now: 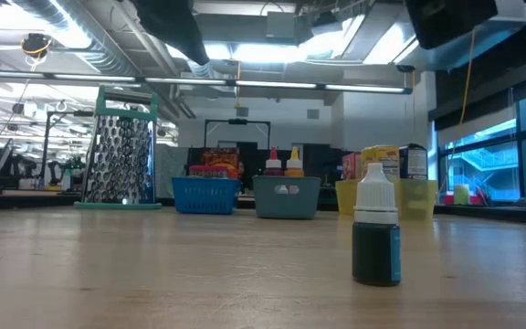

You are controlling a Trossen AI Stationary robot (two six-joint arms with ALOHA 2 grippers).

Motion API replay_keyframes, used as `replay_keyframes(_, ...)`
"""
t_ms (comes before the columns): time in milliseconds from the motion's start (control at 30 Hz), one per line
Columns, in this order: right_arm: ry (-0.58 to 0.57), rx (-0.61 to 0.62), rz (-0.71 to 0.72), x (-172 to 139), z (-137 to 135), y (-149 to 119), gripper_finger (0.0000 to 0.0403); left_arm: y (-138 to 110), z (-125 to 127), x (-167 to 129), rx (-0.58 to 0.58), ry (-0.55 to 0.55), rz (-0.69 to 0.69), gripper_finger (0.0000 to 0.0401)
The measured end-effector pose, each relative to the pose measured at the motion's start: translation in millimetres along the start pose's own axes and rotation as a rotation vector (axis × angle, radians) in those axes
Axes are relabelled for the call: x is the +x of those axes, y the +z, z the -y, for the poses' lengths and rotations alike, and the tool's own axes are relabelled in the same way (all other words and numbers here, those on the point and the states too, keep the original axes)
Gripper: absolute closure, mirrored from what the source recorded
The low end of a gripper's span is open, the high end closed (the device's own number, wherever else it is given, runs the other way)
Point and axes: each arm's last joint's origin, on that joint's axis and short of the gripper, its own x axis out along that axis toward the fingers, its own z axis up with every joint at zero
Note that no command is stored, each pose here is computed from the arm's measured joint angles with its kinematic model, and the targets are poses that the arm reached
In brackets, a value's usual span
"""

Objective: Pick & Place Kitchen Items
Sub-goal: Put the small black food coloring bottle into the dark green bin

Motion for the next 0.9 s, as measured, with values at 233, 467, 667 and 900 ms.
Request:
replay_keyframes(233, 0.029, 0.006, 0.013, -1, -9, 6, 0.0183, 15, 10, 5, 0.019, -0.078, 0.143, 0.0161)
replay_keyframes(467, 0.072, -0.095, 0.05, -4, -24, 16, 0.0183, 13, 37, 38, 0.176, -0.222, 0.158, 0.0161)
replay_keyframes(667, 0.073, -0.168, 0.075, -7, -37, 24, 0.0183, 0, 49, 74, 0.23, -0.267, 0.079, 0.0161)
replay_keyframes(900, 0.081, -0.224, 0.091, -13, -53, 24, 0.0185, 8, 52, 89, 0.204, -0.429, 0.137, 0.0161)
